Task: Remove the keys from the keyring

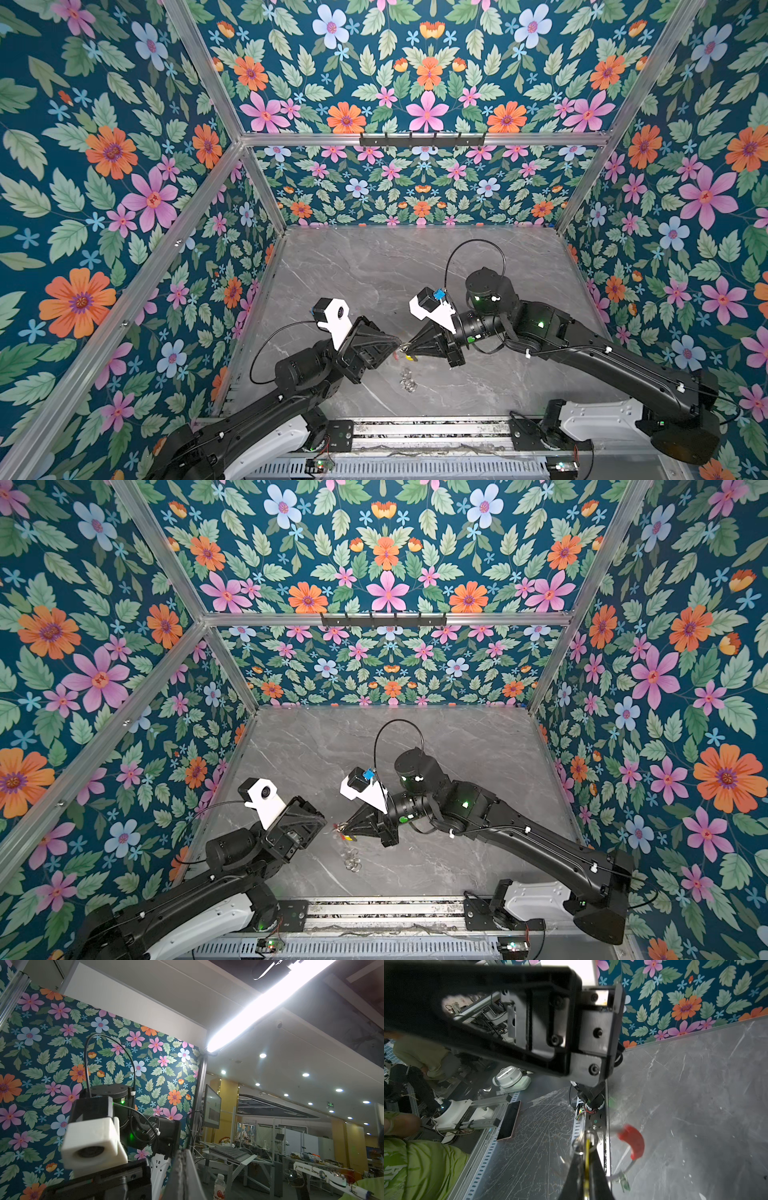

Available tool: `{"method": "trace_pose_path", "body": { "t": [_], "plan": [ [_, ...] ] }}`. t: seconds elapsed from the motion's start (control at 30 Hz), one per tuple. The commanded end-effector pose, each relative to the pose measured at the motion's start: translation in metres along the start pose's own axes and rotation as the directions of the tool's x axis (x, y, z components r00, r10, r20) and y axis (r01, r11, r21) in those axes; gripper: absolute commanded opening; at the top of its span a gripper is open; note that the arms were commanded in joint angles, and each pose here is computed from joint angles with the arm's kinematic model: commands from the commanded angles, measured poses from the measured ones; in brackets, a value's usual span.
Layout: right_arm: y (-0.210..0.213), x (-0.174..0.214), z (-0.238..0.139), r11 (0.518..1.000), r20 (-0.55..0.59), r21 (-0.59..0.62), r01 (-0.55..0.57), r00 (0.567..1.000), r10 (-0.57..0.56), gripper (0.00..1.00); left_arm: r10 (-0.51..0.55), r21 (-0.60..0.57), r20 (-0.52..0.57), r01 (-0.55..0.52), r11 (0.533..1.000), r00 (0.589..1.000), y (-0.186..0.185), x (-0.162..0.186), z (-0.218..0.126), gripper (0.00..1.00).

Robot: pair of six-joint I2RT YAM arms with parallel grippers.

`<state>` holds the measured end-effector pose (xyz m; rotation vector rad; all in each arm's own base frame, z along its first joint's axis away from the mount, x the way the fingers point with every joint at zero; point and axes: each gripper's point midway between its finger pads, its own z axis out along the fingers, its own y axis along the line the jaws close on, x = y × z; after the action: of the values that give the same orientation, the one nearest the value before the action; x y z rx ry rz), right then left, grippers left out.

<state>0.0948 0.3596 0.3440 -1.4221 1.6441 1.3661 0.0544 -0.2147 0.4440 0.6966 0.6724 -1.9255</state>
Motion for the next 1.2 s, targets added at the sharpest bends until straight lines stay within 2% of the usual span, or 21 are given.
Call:
{"method": "trace_pose_path", "body": {
  "t": [0.0,0.1,0.2,0.33,0.4,0.47,0.6,0.73,1.03,1.17],
  "plan": [
    [-0.003,-0.002,-0.004,0.999,0.009,0.042,0.015,1.000,-0.015,0.00,0.028,0.033,0.026,-0.029,0.999,0.999,-0.009,-0.008,0.001,0.00],
    [-0.007,-0.003,-0.010,0.995,0.028,0.094,0.023,0.999,-0.026,0.00,0.023,0.025,0.025,-0.024,0.999,0.999,-0.009,-0.008,0.002,0.00],
    [-0.010,-0.006,-0.018,0.989,0.050,0.148,0.030,0.998,-0.037,0.00,0.027,-0.033,-0.001,-0.027,0.999,1.000,0.001,-0.006,0.004,0.00],
    [-0.015,-0.008,-0.029,0.975,0.065,0.221,0.029,0.997,-0.044,0.00,0.052,-0.163,-0.064,-0.062,0.985,0.997,0.020,-0.002,0.004,0.34],
    [-0.015,-0.011,-0.035,0.969,0.073,0.244,0.031,0.996,-0.050,0.00,0.058,-0.257,-0.115,-0.086,0.963,0.992,0.035,0.003,0.001,0.43],
    [-0.017,-0.013,-0.040,0.961,0.084,0.274,0.033,0.995,-0.059,0.00,0.065,-0.337,-0.160,-0.117,0.934,0.985,0.047,0.007,-0.004,0.47],
    [-0.019,-0.016,-0.050,0.946,0.109,0.322,0.033,0.991,-0.072,0.00,0.028,-0.481,-0.242,-0.145,0.864,0.970,0.077,0.023,-0.021,0.50],
    [-0.021,-0.017,-0.054,0.938,0.129,0.345,0.026,0.989,-0.075,0.00,-0.024,-0.566,-0.301,-0.158,0.809,0.953,0.102,0.042,-0.038,0.51],
    [-0.023,-0.018,-0.058,0.929,0.134,0.370,0.020,0.988,-0.075,0.00,-0.014,-0.535,-0.339,-0.180,0.826,0.941,0.097,0.052,-0.042,0.55],
    [-0.026,-0.020,-0.061,0.920,0.141,0.392,0.013,0.987,-0.074,0.00,-0.039,-0.500,-0.352,-0.152,0.853,0.935,0.094,0.061,-0.040,0.57]
  ]
}}
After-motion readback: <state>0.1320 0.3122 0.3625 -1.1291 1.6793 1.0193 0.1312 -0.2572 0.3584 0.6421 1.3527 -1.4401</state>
